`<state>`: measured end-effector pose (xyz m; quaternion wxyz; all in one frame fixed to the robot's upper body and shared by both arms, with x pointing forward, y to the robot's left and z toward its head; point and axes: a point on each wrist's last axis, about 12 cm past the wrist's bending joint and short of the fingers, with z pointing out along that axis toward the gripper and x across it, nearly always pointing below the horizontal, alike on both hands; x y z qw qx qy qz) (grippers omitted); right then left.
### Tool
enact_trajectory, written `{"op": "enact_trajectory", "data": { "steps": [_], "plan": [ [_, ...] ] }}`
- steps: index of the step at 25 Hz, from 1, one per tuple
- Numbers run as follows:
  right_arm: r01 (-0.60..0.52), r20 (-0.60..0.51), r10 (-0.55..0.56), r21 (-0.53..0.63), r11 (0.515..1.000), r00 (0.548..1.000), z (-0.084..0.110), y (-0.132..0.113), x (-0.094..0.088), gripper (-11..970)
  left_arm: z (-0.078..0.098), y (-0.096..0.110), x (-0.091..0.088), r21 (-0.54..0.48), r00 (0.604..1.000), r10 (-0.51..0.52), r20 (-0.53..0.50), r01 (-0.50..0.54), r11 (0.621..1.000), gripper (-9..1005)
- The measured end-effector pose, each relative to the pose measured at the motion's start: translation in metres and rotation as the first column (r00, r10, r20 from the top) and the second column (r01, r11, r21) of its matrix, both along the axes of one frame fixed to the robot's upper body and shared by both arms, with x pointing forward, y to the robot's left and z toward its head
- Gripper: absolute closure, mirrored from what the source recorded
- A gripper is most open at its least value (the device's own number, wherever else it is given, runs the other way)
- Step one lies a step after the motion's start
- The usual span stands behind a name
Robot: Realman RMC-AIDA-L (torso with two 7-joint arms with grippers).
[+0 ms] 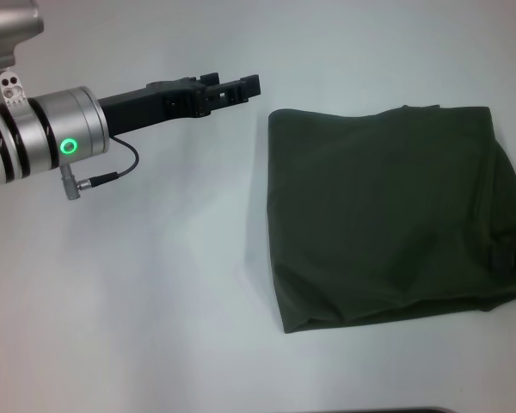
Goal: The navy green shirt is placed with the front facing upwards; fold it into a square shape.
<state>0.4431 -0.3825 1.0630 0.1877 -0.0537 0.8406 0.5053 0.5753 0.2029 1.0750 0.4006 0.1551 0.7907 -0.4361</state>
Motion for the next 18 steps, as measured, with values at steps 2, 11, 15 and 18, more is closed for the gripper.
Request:
{"op": "enact_trajectory", "data": {
  "steps": [2,11,15,18],
  "plan": [
    [-0.004,-0.022,0.004,-0.011,1.000,1.000,-0.003,-0.001,-0.004,939,0.000,0.000,0.000,-0.001,1.000,0.001,0.000,-0.001,1.000,124],
    [0.061,-0.053,-0.063,-0.038,0.997,0.997,-0.009,-0.014,-0.019,935,0.002,-0.001,0.002,-0.002,1.000,-0.002,0.006,0.002,1.000,123],
    [0.082,-0.054,-0.085,-0.056,0.995,0.995,-0.010,-0.018,-0.020,932,0.003,-0.002,0.002,-0.004,1.000,-0.004,0.007,0.004,1.000,123],
    [0.075,-0.066,-0.080,-0.073,0.995,0.995,-0.012,-0.018,-0.020,931,0.003,-0.003,0.002,-0.004,1.000,-0.006,0.007,0.006,1.000,123]
  ]
}}
